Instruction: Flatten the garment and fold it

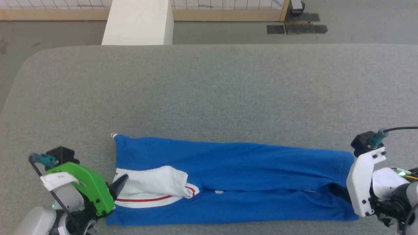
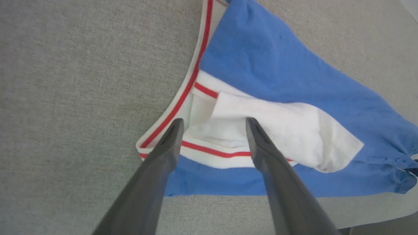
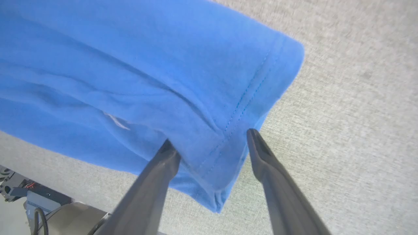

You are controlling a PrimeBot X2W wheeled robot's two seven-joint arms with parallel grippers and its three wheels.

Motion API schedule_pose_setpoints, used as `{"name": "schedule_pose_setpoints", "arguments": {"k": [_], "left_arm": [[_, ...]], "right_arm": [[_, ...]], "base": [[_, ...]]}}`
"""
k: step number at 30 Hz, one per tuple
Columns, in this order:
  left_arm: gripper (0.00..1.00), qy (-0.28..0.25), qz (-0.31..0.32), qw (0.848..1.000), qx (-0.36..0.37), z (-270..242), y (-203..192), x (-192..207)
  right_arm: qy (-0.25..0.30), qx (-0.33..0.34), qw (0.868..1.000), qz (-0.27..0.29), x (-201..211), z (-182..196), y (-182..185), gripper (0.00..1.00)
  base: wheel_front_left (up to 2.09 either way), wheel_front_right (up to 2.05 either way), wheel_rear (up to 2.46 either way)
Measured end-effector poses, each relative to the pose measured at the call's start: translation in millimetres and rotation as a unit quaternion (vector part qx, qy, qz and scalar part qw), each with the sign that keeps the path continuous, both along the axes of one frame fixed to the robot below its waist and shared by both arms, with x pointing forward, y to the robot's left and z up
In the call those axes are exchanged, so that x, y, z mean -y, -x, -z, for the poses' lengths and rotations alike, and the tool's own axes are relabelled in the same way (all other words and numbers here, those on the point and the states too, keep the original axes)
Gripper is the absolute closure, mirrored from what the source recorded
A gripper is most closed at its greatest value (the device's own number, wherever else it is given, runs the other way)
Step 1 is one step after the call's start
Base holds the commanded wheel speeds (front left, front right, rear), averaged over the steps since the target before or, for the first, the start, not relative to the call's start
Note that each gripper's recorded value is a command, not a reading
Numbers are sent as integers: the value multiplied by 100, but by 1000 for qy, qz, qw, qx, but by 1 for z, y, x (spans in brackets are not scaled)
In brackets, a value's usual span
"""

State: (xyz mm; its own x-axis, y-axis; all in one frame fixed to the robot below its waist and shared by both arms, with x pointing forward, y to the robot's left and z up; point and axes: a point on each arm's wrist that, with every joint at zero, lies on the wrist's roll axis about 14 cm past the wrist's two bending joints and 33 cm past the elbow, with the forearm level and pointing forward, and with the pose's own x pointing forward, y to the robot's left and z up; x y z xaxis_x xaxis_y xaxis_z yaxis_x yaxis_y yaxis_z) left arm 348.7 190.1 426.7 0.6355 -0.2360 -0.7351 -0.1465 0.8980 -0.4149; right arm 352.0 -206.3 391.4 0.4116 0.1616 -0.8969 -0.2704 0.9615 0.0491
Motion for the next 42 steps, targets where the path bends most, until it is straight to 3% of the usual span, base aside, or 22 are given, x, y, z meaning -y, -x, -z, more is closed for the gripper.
{"name": "schedule_pose_setpoints", "arguments": {"k": [6,9,16,17,26,32,42], "left_arm": [[0,-3,5,995,95,-50,-22,1],[0,-16,1,985,175,-82,-38,-3],[0,-79,-30,933,350,-139,-63,-18],[0,-86,-39,920,380,-148,-65,-20],[0,-115,-63,869,477,-157,-66,-20],[0,-130,-59,856,497,-145,-67,-14],[0,-141,-51,863,482,-117,-69,-8]], "right_arm": [[-24,72,997,18,0,-39,-13,0],[-37,115,992,34,4,-60,-20,0],[-59,181,978,85,22,-86,-27,0],[-61,182,977,92,25,-85,-26,0],[-53,162,977,131,45,-66,-16,0],[-49,126,980,146,52,-42,-13,0],[-47,46,990,122,37,-1,0,0]], "base": [[0,0,0],[0,0,0],[0,0,0],[0,0,0],[0,0,0],[0,0,0],[0,0,0]]}}
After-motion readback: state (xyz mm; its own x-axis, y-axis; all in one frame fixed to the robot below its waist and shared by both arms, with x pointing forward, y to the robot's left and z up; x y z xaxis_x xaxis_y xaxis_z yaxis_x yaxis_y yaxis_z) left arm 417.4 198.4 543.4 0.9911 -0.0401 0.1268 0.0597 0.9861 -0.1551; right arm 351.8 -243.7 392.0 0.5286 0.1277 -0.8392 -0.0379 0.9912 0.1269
